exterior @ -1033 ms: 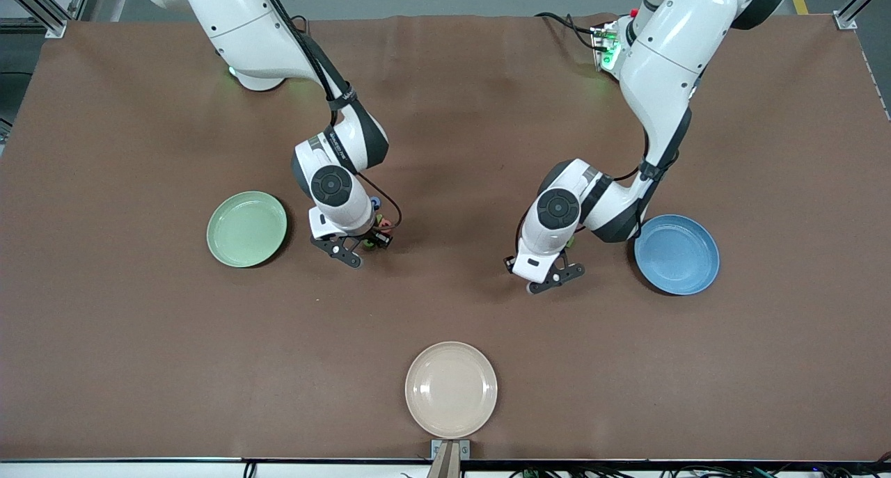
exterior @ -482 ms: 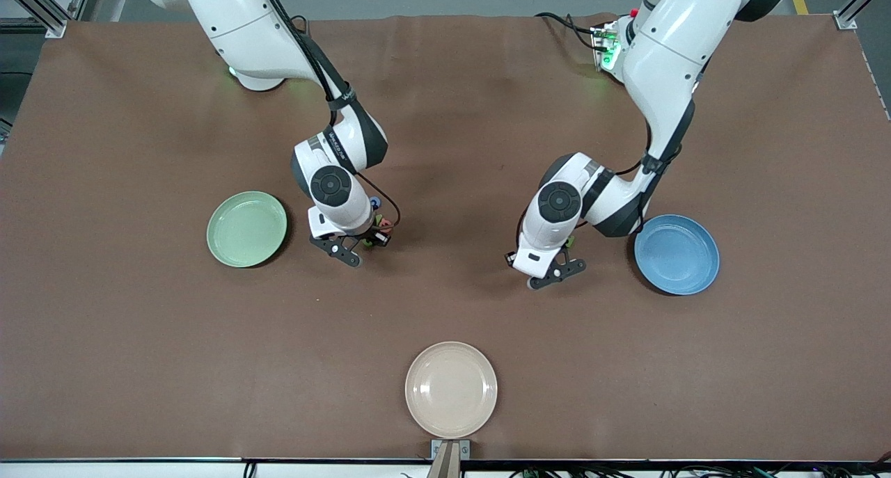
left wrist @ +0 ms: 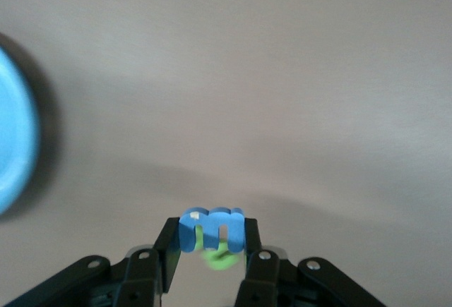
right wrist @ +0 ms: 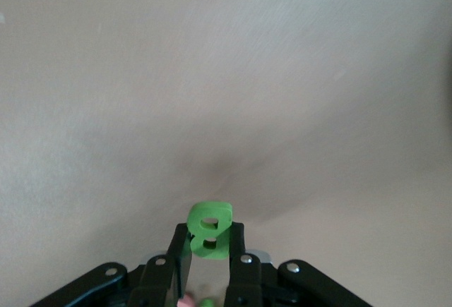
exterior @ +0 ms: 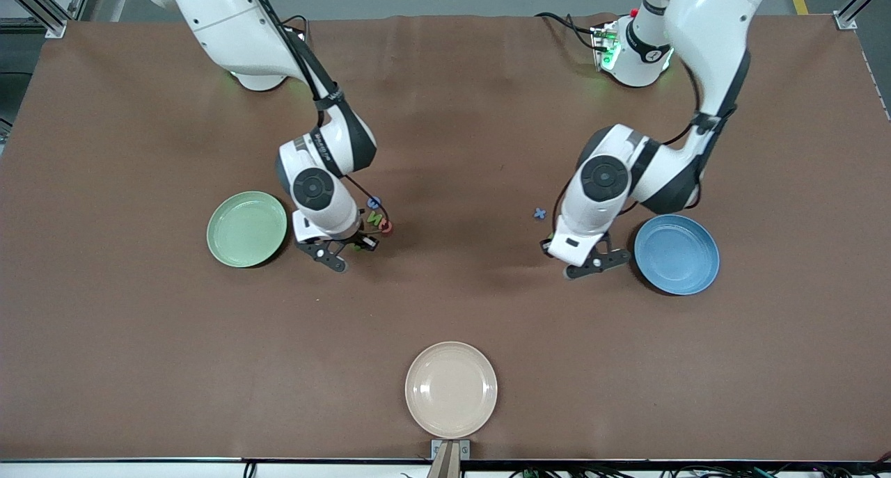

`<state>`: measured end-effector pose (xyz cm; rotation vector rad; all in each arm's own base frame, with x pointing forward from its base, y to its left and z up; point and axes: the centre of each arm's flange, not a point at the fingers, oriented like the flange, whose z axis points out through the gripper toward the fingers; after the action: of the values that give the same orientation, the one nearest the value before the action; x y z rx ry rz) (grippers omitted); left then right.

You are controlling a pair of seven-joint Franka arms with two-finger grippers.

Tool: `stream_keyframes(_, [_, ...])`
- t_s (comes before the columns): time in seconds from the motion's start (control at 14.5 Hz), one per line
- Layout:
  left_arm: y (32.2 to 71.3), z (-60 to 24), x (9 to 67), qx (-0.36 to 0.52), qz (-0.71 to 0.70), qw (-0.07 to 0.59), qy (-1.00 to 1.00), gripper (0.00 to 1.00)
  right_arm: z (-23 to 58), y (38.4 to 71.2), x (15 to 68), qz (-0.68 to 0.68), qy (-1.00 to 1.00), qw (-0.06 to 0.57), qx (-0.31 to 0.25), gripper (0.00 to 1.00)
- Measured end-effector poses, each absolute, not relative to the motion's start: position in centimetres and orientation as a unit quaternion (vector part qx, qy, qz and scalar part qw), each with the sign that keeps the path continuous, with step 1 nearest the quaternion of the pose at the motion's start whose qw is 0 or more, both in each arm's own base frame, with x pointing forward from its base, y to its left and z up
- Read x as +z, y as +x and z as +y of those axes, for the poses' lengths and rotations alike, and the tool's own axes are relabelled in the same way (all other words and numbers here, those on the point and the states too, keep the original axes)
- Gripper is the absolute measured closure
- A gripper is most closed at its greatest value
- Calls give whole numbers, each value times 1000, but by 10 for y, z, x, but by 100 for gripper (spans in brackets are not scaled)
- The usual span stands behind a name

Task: Sort upper and lower case letters into plates
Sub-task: 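Drop the m on the blue plate while the right gripper drops B on green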

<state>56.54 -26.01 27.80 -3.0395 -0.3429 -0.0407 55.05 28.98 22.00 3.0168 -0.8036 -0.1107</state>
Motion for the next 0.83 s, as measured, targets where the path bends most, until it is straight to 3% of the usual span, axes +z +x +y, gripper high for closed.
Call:
stream_keyframes(0.21, [557,-203,281,3,-68,57,-996,60,222,563,264,-223,974,-2,-38,74])
stream_keyframes(0.41, [549,-144,272,16,-26,60,-998,60,137,554,283,-182,982,-10,-44,74])
stream_keyframes(0.83, [535,-49,241,16,42,69,-997,60,34,518,242,-133,990,-13,-54,74])
